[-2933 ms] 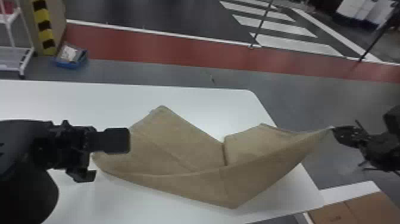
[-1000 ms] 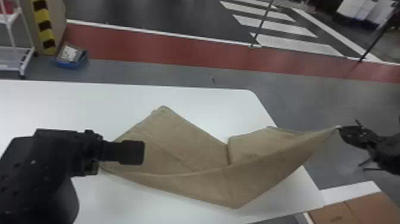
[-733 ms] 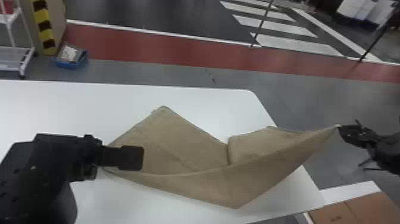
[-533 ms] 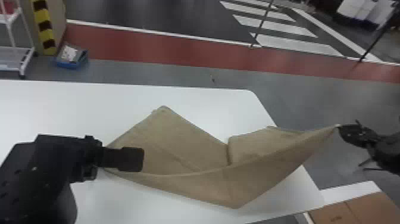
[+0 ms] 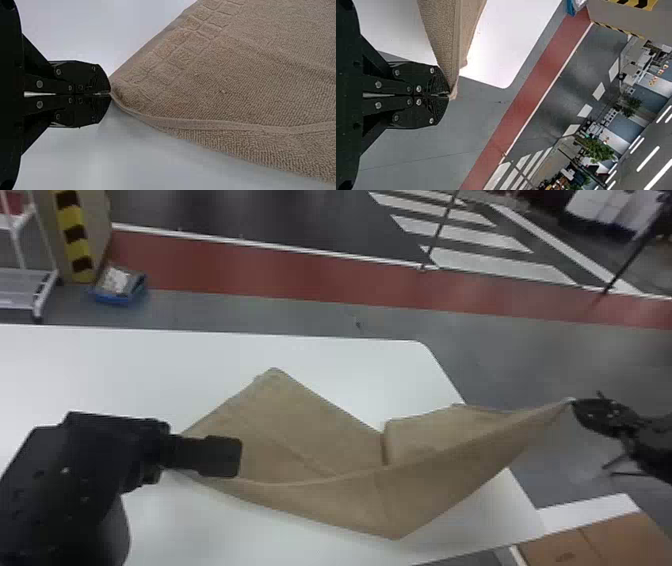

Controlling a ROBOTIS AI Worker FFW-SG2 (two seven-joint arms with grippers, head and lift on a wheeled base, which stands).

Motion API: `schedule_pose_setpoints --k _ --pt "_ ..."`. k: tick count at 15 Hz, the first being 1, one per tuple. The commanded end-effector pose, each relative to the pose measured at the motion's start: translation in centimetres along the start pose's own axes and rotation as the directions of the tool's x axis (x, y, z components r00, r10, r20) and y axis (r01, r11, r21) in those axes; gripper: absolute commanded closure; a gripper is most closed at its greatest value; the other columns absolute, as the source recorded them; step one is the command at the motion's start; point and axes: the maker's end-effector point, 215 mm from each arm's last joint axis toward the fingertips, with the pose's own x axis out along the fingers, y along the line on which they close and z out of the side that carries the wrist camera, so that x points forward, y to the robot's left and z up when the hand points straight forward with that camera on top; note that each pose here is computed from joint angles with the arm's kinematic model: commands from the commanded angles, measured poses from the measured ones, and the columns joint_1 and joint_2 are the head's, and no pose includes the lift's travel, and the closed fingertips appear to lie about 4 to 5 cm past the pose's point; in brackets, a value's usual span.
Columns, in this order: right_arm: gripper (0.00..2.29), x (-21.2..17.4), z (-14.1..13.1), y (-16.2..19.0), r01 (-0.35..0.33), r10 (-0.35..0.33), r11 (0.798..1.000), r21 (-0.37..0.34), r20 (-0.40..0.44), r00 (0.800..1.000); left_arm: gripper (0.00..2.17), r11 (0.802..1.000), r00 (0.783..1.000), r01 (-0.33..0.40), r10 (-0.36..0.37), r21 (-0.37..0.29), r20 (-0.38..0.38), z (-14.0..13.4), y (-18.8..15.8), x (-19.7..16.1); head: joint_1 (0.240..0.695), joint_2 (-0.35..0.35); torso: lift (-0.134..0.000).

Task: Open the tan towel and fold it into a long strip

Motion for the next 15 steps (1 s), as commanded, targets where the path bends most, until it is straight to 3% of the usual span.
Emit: schedule_pose_setpoints --k 1,2,3,10,15 --pt "1.32 -0.2 0.7 -0.1 0.002 -0.002 0.999 0.035 0.020 1.000 1.53 1.000 1.000 -0.016 0.016 -0.024 0.006 -0.6 1.3 -0.8 0.695 -0.350 -0.125" --pt "1.32 -0.3 1.1 -0.3 0.015 -0.016 0.999 0.035 0.028 0.999 1.98 0.998 0.999 -0.042 0.042 -0.051 0.004 -1.5 2.2 -1.2 0.695 -0.350 -0.125" --pt "1.32 -0.3 1.5 -0.4 0.021 -0.022 0.999 0.038 0.034 0.999 2.06 0.995 0.998 -0.065 0.065 -0.072 -0.006 -2.7 2.9 -1.5 0.695 -0.350 -0.125" --pt "1.32 2.1 3.5 2.3 -0.004 0.003 1.000 0.020 0.057 0.998 2.06 0.967 0.990 -0.119 0.099 -0.227 -0.100 -13.2 4.0 -3.4 0.695 -0.350 -0.125" --pt "1.32 7.0 5.5 3.5 0.032 -0.034 0.998 0.048 0.034 0.999 2.06 0.917 0.976 -0.196 0.149 -0.347 -0.159 -20.5 7.9 -5.6 0.695 -0.327 -0.125"
